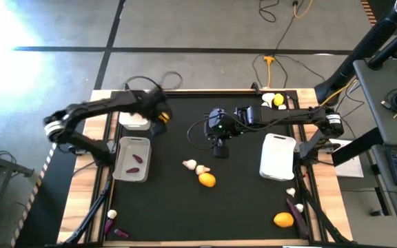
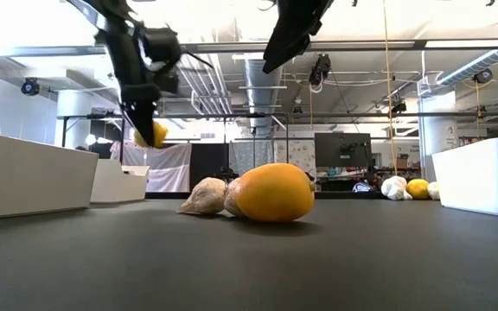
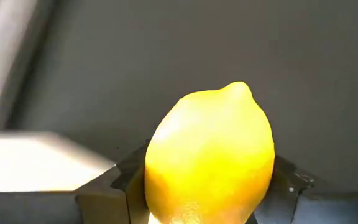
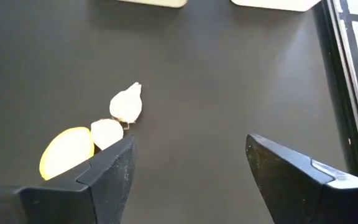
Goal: Sort produce into baskets
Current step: Put the yellow lemon into the top white bin
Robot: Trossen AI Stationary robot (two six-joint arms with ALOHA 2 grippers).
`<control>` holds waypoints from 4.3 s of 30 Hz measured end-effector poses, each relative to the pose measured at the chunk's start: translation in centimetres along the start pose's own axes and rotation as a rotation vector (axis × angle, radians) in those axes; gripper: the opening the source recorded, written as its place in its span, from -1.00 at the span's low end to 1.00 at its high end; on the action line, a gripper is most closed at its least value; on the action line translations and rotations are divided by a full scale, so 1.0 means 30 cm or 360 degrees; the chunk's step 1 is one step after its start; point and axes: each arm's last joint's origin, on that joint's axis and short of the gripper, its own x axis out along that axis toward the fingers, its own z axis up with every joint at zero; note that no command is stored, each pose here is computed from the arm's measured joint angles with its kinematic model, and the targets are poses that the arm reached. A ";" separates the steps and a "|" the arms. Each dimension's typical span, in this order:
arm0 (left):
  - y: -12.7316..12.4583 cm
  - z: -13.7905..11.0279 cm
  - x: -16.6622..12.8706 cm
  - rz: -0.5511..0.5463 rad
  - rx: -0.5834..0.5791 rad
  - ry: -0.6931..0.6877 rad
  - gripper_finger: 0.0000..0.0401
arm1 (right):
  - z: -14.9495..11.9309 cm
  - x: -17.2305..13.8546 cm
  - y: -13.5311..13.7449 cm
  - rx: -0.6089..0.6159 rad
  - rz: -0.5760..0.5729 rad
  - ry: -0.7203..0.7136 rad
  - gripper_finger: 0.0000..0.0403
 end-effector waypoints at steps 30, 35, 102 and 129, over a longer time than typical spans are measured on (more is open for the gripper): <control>0.177 -0.207 -0.030 -0.0124 -0.0775 0.0187 0.58 | -0.025 -0.007 0.033 0.0027 0.0061 0.0078 0.65; 0.017 -0.196 -0.182 -0.0434 -0.0168 -0.0368 0.57 | -0.053 0.022 0.141 0.0013 0.0138 0.0121 0.65; -0.904 0.179 0.015 -0.0728 0.0566 -0.0653 -0.03 | -0.214 -0.245 0.637 0.0344 0.0105 0.0182 0.63; 0.284 -0.195 0.070 0.0414 -0.1032 0.0266 -0.04 | -0.078 -0.140 0.296 0.0118 -0.0097 0.0022 0.63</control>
